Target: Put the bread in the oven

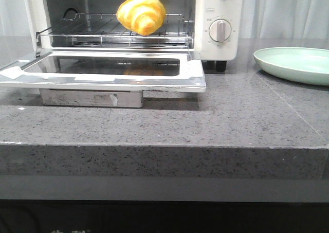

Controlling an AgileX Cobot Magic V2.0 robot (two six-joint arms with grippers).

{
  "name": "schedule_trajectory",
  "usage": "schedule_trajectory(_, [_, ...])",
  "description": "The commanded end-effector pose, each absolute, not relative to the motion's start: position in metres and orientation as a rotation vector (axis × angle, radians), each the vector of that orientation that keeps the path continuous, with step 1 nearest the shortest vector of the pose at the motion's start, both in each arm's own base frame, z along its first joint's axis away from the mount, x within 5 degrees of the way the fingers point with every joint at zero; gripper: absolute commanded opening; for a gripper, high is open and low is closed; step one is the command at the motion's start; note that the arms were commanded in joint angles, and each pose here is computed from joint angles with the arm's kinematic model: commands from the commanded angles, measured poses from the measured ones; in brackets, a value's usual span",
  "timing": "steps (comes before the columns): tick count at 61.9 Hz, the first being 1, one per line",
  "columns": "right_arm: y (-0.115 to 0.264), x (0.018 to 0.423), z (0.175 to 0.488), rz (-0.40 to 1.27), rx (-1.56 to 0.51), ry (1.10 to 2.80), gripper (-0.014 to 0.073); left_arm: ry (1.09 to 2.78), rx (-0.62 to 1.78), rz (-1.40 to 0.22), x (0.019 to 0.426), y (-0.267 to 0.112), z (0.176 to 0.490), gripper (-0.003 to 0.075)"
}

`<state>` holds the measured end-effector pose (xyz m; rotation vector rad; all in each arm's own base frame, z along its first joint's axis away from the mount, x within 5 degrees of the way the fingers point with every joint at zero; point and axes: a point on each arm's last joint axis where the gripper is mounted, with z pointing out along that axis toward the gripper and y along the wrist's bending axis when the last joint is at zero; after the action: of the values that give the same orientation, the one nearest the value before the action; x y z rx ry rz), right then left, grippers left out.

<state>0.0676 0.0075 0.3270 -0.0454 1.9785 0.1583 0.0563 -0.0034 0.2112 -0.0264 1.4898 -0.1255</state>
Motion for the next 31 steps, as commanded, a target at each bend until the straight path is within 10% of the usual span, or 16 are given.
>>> schedule_trajectory(1, [0.004, 0.066, 0.322, 0.147, 0.006, 1.804, -0.0067, 1.407, -0.034, -0.13, 0.054, -0.003, 0.211, -0.0018])
schedule_trajectory(31, [0.001, 0.055, 0.212, 0.169, 0.137, 1.435, -0.0067, 1.407, -0.034, -0.13, 0.054, -0.003, 0.211, -0.0018])
